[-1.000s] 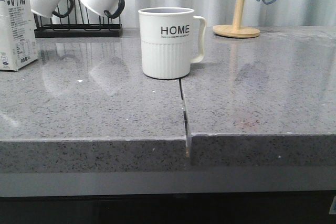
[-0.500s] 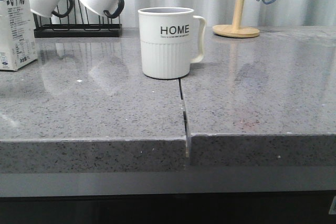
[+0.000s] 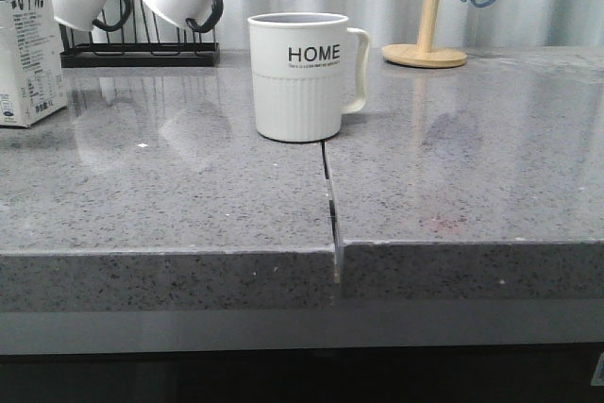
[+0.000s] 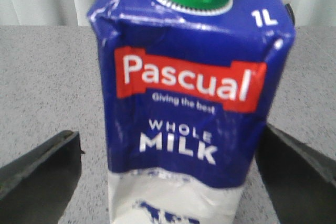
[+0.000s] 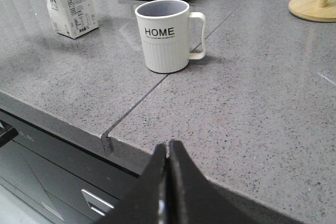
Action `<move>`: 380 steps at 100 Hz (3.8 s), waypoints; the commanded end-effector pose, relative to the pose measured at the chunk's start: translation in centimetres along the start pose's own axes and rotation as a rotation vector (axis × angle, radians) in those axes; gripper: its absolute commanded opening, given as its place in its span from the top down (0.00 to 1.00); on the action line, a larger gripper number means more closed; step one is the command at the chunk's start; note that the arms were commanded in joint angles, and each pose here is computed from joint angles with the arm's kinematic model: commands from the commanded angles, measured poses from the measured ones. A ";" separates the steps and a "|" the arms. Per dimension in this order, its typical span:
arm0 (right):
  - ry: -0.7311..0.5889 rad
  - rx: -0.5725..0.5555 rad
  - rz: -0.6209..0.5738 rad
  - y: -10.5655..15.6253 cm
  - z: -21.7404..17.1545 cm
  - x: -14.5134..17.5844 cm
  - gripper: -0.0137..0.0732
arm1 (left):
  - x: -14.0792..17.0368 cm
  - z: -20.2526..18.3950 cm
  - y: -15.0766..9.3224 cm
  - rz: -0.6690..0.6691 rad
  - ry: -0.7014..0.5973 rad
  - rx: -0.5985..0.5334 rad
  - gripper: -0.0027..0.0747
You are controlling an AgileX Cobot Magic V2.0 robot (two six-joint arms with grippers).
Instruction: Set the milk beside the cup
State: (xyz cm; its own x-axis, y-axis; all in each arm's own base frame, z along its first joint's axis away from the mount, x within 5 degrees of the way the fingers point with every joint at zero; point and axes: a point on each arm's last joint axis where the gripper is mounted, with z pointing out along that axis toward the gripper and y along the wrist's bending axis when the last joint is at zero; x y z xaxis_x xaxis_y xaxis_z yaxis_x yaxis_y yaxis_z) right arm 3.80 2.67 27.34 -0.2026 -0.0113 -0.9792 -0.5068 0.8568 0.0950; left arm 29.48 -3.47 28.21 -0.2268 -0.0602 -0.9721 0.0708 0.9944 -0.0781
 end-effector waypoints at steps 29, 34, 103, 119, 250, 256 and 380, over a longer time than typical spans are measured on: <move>-0.084 0.008 -0.012 0.0 -0.2 -1.4 0.86 | -2.8 1.7 -0.3 -0.010 -0.161 -0.001 0.72; -0.084 0.008 -0.012 0.0 -0.2 -1.4 0.86 | -2.9 1.5 -0.3 -0.012 -0.167 -0.002 0.83; -0.084 0.008 -0.012 0.0 -0.2 -1.4 0.86 | -3.5 -3.2 -8.2 -0.001 -0.136 -0.033 0.93; -0.084 0.008 -0.012 0.0 -0.2 -1.4 0.86 | -3.3 -3.9 -10.9 -0.043 -0.159 0.086 0.93; -0.084 0.008 -0.012 0.0 -0.2 -1.4 0.86 | -0.5 -5.0 -13.7 -0.035 -0.103 0.253 0.14; -0.084 0.008 -0.012 0.0 -0.2 -1.4 0.86 | -0.3 -6.1 -13.0 -0.036 -0.099 0.262 0.14; -0.084 0.008 -0.012 0.0 -0.2 -1.4 0.86 | 2.6 -22.9 1.6 0.009 -0.134 -0.055 0.99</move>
State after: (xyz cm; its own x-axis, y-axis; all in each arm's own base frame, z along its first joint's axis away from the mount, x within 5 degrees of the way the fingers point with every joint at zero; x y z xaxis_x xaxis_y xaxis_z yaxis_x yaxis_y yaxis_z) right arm 3.80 2.66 27.34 -0.2018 -0.0126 -0.9793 -0.5064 0.8572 0.0933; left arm 7.60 -0.14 29.57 -0.2092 -0.0548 -0.9763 0.0126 0.9982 -0.0587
